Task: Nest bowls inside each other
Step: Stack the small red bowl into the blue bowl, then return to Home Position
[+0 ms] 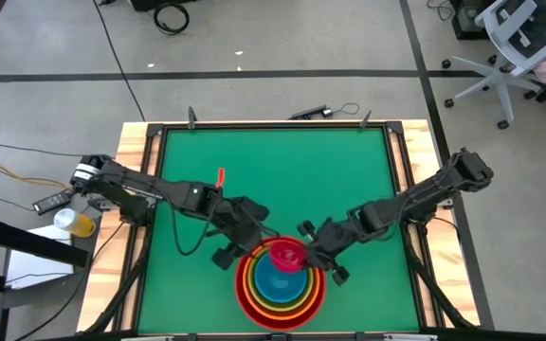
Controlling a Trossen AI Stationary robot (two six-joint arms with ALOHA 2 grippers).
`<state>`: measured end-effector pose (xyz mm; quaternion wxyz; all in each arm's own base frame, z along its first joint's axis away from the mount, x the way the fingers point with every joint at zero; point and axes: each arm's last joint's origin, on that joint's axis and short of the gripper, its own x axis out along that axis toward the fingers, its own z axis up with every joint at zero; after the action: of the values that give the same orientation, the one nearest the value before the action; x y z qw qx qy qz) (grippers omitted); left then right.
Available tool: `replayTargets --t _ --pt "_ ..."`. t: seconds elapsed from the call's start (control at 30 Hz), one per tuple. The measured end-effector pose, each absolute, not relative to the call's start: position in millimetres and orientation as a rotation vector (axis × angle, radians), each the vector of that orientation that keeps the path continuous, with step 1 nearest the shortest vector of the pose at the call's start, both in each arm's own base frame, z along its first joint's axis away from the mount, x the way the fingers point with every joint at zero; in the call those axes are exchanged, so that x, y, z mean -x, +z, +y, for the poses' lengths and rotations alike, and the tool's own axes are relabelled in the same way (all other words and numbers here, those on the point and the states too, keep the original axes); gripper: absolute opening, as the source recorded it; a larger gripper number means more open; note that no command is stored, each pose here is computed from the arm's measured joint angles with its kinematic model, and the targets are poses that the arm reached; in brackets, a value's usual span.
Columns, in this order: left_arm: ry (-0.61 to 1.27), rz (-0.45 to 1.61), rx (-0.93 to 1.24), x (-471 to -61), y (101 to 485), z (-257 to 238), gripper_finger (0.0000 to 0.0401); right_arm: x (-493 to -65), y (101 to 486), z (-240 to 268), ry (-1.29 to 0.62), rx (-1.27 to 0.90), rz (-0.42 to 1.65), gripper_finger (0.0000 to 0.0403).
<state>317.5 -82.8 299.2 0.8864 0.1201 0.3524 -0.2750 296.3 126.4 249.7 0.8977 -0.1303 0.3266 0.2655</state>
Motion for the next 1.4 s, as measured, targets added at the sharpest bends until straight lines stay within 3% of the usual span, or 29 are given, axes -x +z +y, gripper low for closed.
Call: replayTargets --t 0.17,0.4,0.8,0.97,1.17,1.4 --pt "-0.53 0.787 -0.246 -309.0 301.3 -79.2 0.0222 -288.3 233.6 137.6 0.575 0.3 0.614 0.0038" --pt "-0.453 0.771 -0.279 -310.6 303.5 -75.6 0.0231 -287.4 217.7 148.6 0.53 0.223 0.559 0.0072" --pt "-0.239 0.852 -0.255 -311.5 299.3 -56.8 0.0231 -295.5 204.6 148.4 0.379 0.14 0.621 0.0237" --pt "-0.152 0.9 -0.194 -310.4 295.7 -44.3 0.0231 -287.2 216.4 138.6 0.234 0.066 0.648 0.0239" --pt "0.009 0.778 -0.086 -302.8 285.1 -20.6 0.0226 -267.5 259.0 117.8 -0.247 0.017 0.397 0.022" --pt "0.132 0.506 0.039 -244.7 260.4 8.5 0.0184 -216.9 251.8 70.5 -0.346 -0.052 0.312 0.0215"
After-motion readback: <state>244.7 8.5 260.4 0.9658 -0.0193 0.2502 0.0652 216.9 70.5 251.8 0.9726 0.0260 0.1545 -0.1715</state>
